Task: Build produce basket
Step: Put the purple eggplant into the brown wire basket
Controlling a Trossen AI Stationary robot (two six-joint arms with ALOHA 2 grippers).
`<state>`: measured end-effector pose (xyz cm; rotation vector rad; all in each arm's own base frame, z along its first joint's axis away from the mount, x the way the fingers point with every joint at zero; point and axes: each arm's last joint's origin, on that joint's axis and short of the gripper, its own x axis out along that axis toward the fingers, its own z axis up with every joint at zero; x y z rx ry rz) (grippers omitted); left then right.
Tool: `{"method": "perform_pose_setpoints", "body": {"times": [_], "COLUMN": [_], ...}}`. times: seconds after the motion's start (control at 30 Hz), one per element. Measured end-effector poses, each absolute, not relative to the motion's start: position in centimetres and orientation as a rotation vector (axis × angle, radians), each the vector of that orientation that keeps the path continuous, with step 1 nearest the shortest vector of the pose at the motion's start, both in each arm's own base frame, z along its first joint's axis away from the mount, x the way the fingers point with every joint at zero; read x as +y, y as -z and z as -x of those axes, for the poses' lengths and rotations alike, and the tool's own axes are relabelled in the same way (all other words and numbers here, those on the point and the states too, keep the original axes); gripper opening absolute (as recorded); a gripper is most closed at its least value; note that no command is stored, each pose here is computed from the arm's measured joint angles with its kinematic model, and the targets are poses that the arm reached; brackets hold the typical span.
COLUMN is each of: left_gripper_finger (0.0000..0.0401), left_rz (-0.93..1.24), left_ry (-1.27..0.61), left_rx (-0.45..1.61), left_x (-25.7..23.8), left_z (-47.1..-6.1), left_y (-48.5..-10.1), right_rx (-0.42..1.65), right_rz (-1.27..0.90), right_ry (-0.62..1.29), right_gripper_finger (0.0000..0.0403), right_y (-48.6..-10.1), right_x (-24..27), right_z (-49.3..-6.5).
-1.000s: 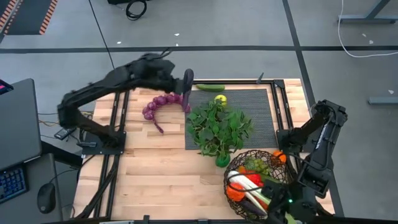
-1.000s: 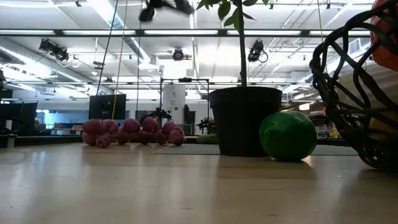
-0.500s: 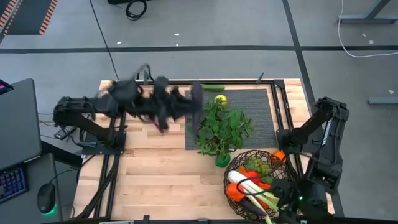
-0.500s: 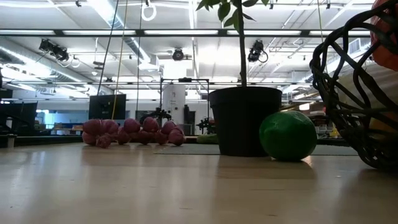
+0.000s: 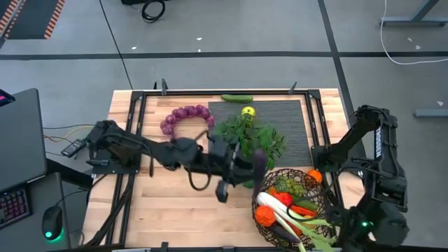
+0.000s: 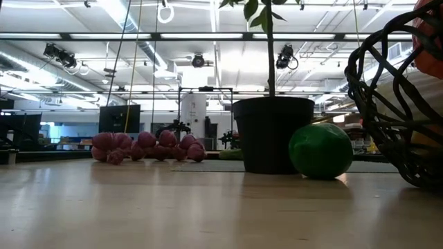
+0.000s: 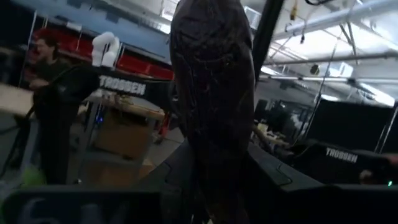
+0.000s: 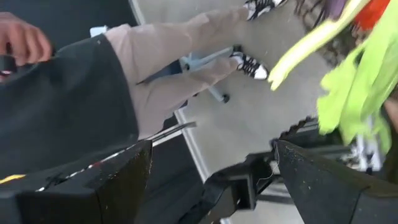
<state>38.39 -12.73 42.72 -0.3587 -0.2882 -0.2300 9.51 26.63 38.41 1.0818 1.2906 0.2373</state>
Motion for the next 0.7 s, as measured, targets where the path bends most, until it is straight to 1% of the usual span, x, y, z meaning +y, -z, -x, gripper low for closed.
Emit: {"method": "perform_pose_setpoints", "body": {"times": [0.2, 0.33, 0.43, 0.53, 0.7], "left_gripper_finger": [0.0101, 0.0101, 0.0101, 0.0101, 0.0101], "left_rz": [0.135, 0.114, 0.088, -0.006, -0.043], "left_ry": [0.227, 0.217, 0.209, 0.202, 0.211], "left_rx": [-0.294, -0.286, -0.285, -0.248, -0.192], "left_x": [-15.1, -15.3, -15.1, -15.1, -15.4], "left_z": [-40.7, -42.0, -41.9, -41.6, -41.4], "left_y": [-42.8, -43.5, -45.0, -46.2, -46.3], "right_rx": [1.327, 1.316, 1.286, 1.274, 1.285], "right_rz": [-1.113, -1.127, -1.144, -1.152, -1.146], "right_ry": [-0.244, -0.231, -0.235, -0.241, -0.254], "right_gripper_finger": [0.0347, 0.0347, 0.0347, 0.0347, 0.0347], "right_y": [-38.5, -38.5, -38.6, -38.7, -38.7], "right_x": [27.1, 27.1, 27.2, 27.3, 27.4], "right_z": [-8.4, -8.3, -8.4, -8.4, -7.9]}}
